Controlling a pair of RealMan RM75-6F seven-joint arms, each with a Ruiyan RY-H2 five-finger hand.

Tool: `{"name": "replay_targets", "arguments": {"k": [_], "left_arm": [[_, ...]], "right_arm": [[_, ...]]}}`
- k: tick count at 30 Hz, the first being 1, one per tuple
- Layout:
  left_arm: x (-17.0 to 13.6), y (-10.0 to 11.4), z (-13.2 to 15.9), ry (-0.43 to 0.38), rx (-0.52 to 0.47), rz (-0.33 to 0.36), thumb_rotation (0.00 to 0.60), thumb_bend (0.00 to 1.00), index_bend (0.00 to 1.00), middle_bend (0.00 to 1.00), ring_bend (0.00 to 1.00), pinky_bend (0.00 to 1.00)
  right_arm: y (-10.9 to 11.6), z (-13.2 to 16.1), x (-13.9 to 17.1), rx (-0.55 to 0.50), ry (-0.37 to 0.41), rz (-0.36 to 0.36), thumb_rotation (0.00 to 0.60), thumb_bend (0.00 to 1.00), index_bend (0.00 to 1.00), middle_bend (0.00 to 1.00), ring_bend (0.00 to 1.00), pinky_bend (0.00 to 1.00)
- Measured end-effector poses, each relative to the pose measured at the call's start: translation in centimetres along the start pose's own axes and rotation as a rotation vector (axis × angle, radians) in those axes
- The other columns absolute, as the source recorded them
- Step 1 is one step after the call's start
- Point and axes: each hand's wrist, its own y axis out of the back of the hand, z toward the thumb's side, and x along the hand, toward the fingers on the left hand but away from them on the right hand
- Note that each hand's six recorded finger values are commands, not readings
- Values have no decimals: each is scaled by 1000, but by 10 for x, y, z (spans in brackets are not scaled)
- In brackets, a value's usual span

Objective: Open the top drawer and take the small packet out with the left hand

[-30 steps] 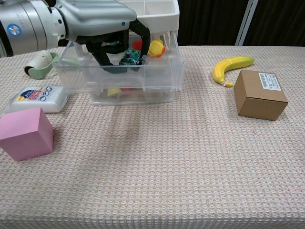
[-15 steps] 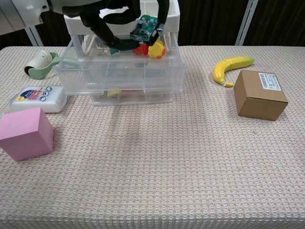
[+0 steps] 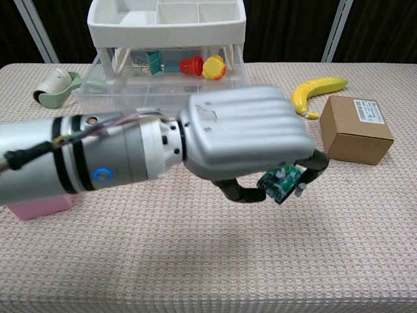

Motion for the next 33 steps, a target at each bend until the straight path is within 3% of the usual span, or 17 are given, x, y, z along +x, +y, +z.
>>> {"name": "replay_targets", "arguments": {"k": [6,10,13,19,22,25,27,30,33], "left_arm": [[9,-18,2,17,36,-57,600,235,227,840,963,1000],[10,-16,-1,59,49,-42,600,167,187,826,956,1000],[7,-1,-8,103,23,13,600,133,187,813,931,1000],[-26,60,-54,296,-103,236,600,126,241,756,851,1000],[-67,87,-96,446,-137,343,600,126,304,699,761,933],[-119,97,-136,598,-135,372,600,125,341,609,621,725],[-160,94,-161,706,-136,350,600,125,340,507,487,538],[-230,83,-188,882,-145,296,600,125,328,417,377,390],[-300,66,-199,1039,-145,208,600,126,305,374,324,319]], "right_arm": [[-1,-2,-1,-2,-3,2,600,37,0,0,0,0],[-2,1,-3,0,6,5,600,37,0,0,0,0],[-1,2,-4,0,11,3,600,38,0,0,0,0],[3,1,-3,2,11,-3,600,37,0,0,0,0],[4,1,-3,2,13,3,600,38,0,0,0,0],[4,1,-4,-3,18,12,600,38,0,0,0,0],[4,1,-4,-7,21,15,600,43,0,0,0,0],[4,1,-6,-15,26,16,600,55,0,0,0,0],[3,2,-8,-24,39,17,600,54,0,0,0,0]]}}
